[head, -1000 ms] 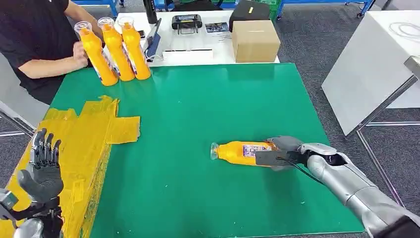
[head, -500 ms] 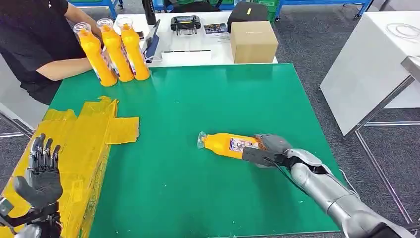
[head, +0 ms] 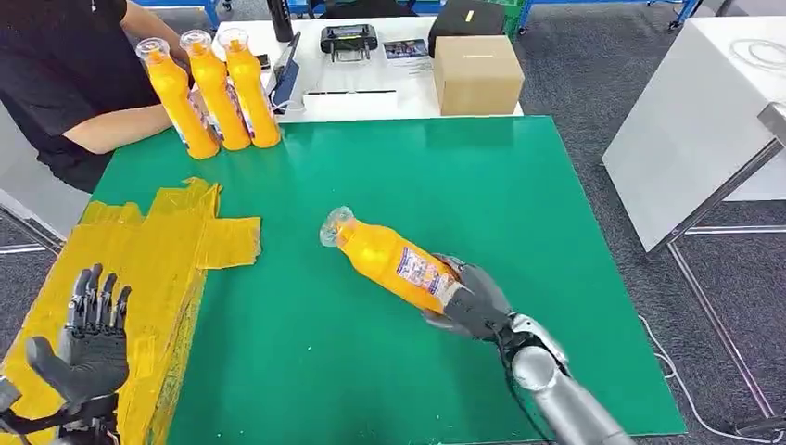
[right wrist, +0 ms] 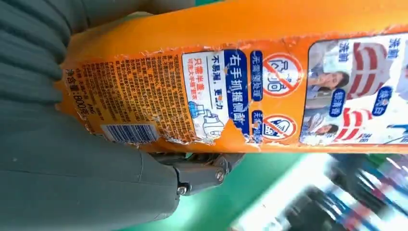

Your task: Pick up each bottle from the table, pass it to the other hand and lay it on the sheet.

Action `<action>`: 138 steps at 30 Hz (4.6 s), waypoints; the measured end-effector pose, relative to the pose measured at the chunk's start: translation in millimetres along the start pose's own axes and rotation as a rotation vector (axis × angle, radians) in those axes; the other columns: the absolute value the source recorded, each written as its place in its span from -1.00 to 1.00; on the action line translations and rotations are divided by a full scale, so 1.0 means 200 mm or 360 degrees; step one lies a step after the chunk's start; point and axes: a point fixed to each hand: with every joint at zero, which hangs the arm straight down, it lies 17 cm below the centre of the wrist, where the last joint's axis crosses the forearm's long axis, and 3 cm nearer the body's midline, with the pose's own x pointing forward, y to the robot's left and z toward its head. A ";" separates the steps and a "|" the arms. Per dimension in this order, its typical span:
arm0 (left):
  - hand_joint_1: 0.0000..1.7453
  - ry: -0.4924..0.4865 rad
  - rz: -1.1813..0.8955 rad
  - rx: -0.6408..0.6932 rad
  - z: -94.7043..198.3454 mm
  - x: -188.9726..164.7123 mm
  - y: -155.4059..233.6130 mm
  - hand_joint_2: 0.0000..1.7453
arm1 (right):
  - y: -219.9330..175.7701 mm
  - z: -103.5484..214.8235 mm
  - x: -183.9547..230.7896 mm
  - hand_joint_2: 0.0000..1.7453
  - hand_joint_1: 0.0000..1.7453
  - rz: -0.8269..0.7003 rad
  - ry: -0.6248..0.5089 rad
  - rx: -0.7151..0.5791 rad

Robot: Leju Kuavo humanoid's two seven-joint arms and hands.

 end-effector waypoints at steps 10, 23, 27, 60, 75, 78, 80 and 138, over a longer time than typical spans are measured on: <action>-1.00 0.0143 0.0337 -0.0132 0.04 -0.10 -0.42 1.00 | 0.19 -0.01 0.56 1.00 1.00 -0.0250 -0.0392 -0.0079; -1.00 0.0169 0.0564 -0.0361 0.04 -0.07 -0.83 1.00 | 0.52 -0.14 0.87 1.00 1.00 -0.0393 -0.0491 0.0087; -1.00 0.0172 0.0604 -0.0410 0.05 -0.06 -0.90 1.00 | 0.61 -0.15 0.85 1.00 1.00 -0.0394 -0.0445 0.0155; -1.00 0.0191 0.0427 -0.0541 0.08 -0.09 -1.01 1.00 | 1.11 -0.20 0.87 1.00 1.00 -0.0153 -0.0391 0.0593; -1.00 0.0222 0.0314 -0.0492 0.10 -0.14 -0.89 1.00 | 1.32 -0.14 0.88 1.00 1.00 0.0015 -0.0437 0.0837; -1.00 0.0222 0.0275 -0.0500 0.11 -0.15 -0.89 1.00 | 1.33 -0.14 0.87 1.00 1.00 0.0014 -0.0431 0.0853; 1.00 0.0222 0.0248 -0.0497 0.11 -0.15 -0.89 1.00 | 1.34 -0.14 0.86 1.00 1.00 0.0014 -0.0424 0.0863; 1.00 -0.0398 -0.2132 -0.0069 -0.10 0.04 -0.28 1.00 | 0.85 -0.01 1.02 -1.00 -1.00 -0.0170 -0.0637 0.0346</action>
